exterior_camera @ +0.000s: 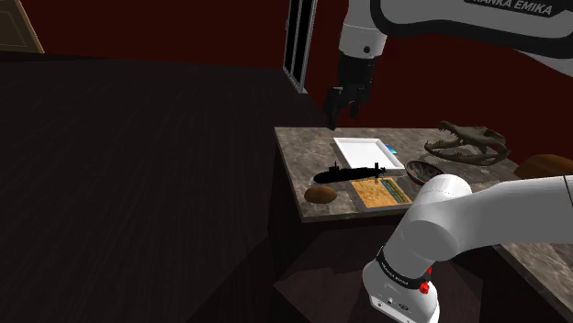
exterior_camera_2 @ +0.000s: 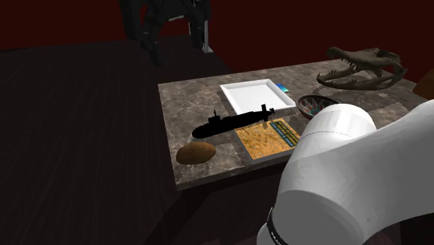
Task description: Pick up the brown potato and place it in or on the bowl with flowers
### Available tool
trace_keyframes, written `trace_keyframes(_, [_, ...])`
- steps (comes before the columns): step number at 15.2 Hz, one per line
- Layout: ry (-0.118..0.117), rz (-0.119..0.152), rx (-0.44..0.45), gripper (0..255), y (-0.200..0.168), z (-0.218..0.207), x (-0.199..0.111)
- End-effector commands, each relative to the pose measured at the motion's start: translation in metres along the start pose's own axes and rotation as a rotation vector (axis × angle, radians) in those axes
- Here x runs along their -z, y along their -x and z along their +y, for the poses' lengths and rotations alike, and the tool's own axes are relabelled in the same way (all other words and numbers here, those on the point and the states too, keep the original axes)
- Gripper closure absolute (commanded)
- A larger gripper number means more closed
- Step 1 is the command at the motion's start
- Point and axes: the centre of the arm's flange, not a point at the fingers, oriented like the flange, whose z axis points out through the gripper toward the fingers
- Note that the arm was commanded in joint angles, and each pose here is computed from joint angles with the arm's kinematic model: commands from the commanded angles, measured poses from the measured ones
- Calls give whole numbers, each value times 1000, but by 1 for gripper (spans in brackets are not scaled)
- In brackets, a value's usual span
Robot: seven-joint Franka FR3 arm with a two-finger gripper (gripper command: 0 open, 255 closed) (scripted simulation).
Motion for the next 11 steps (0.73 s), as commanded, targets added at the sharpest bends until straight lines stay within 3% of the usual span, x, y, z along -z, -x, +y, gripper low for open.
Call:
trace_keyframes(1, [0, 0, 0, 0, 0, 0, 0])
trace_keyframes(11, [-47, 19, 223, 0, 0, 29, -130])
